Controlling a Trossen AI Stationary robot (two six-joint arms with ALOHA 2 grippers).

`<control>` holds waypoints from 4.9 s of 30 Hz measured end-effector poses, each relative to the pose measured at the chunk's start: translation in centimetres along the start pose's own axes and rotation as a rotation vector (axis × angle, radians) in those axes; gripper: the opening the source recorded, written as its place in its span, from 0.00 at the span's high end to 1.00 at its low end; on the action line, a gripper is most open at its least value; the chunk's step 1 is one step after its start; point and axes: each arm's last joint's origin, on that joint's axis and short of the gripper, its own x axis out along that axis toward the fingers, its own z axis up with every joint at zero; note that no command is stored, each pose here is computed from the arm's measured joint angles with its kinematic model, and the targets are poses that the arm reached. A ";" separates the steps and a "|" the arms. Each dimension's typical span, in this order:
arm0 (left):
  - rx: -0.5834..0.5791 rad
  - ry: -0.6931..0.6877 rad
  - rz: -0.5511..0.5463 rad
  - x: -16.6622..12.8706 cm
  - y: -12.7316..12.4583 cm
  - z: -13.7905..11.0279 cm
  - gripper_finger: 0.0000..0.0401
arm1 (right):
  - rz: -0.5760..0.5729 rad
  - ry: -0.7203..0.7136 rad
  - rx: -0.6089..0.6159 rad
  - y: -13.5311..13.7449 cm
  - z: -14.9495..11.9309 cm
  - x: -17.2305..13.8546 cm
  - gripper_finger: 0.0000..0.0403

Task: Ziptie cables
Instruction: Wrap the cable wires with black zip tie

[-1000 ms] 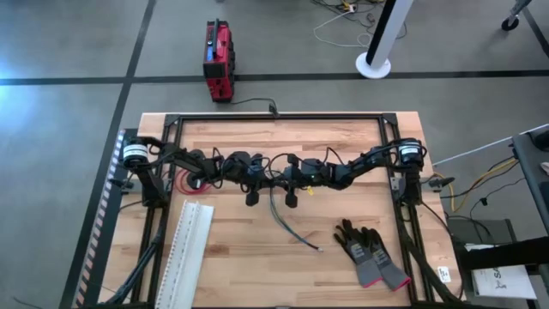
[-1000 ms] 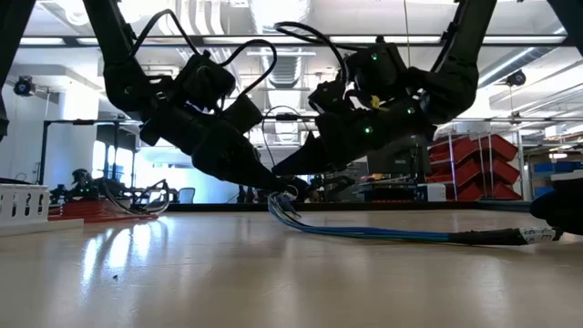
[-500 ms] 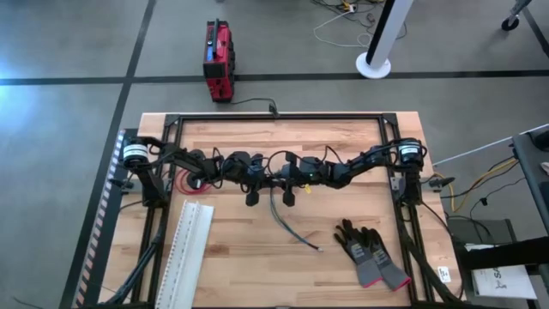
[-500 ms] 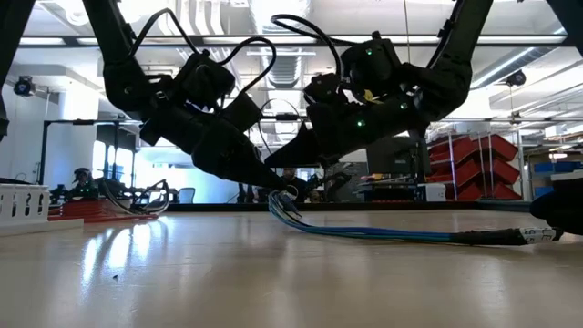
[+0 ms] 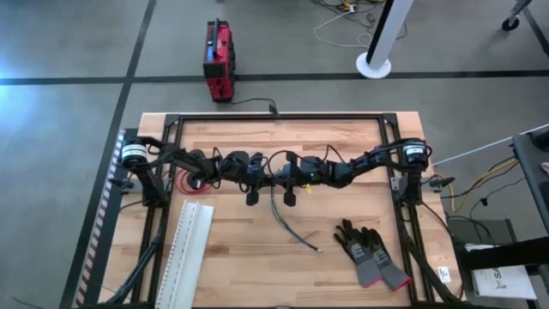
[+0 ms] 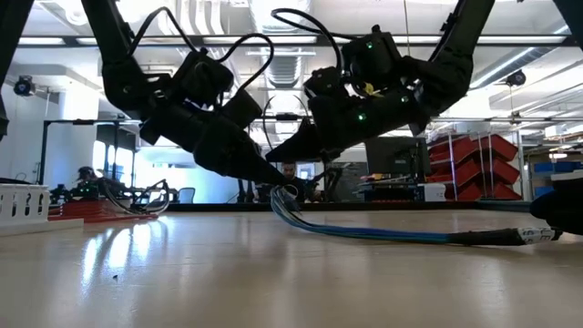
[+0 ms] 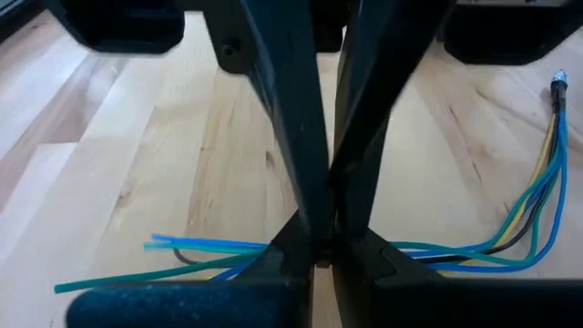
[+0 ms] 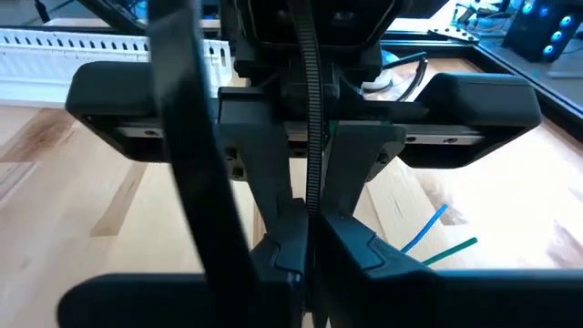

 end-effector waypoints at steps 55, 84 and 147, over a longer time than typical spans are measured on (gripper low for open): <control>-0.185 0.042 0.186 1.9 1.4 -1.9 0.88 | 0.067 0.284 0.048 8.1 -0.6 -10.4 0.71; -0.220 -0.084 0.134 -1.3 -1.4 4.2 0.42 | -0.189 0.460 -0.024 11.9 -3.3 -13.0 0.35; -0.122 0.062 0.150 11.6 0.6 -1.1 0.76 | -0.644 0.753 -0.286 8.7 4.9 -15.8 0.56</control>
